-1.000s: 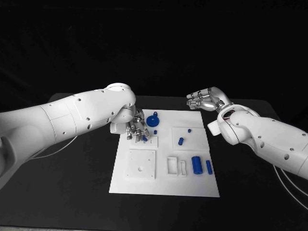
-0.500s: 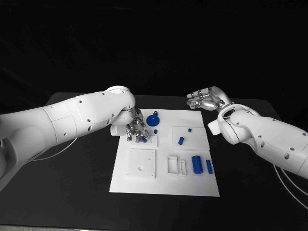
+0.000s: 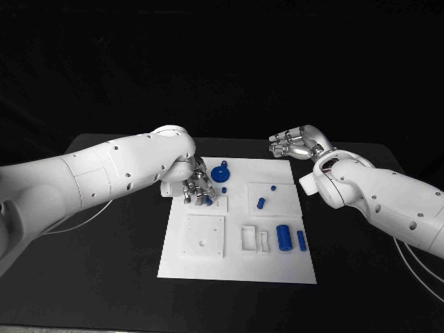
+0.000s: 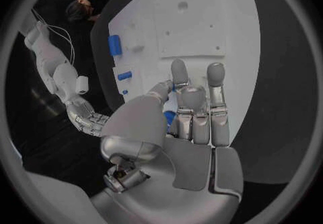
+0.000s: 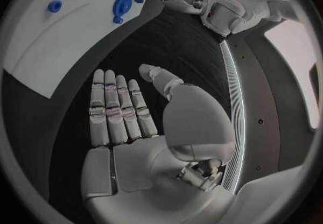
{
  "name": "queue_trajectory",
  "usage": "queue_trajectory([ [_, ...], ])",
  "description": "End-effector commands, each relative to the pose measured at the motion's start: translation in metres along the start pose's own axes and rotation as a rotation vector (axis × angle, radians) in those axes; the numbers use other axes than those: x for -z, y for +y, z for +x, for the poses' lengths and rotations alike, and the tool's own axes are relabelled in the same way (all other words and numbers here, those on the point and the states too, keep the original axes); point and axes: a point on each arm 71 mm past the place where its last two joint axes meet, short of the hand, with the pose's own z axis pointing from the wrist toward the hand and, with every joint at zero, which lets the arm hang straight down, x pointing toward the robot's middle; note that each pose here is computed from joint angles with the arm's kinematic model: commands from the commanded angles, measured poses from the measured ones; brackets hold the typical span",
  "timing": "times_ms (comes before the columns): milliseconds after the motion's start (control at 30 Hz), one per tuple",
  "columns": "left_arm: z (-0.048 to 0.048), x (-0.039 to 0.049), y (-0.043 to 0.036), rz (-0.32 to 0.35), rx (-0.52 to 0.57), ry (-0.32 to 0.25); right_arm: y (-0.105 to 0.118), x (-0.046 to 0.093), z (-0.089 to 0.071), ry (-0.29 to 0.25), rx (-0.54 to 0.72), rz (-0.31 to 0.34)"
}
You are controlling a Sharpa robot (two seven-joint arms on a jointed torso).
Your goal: Assemble the parts on the task board
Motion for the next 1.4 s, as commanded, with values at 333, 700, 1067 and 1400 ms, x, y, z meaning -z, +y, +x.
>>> queue_trajectory([
  [333, 0.0059, -0.0012, 0.0010, -0.014, -0.034, 0.022, 0.0006, -0.0001, 0.0017, 0.014, -0.001, -0.005],
  [700, 0.0065, -0.0002, 0.0035, -0.025, -0.057, -0.002, 0.0005, -0.0002, 0.0018, 0.016, -0.001, -0.005],
  [1067, 0.0067, -0.0004, 0.0047, -0.026, -0.054, -0.007, 0.0004, -0.0001, 0.0016, 0.015, -0.001, -0.006],
  [1400, 0.0066, -0.0023, 0.0030, -0.030, -0.040, -0.024, 0.0004, -0.0001, 0.0015, 0.015, -0.001, -0.006],
])
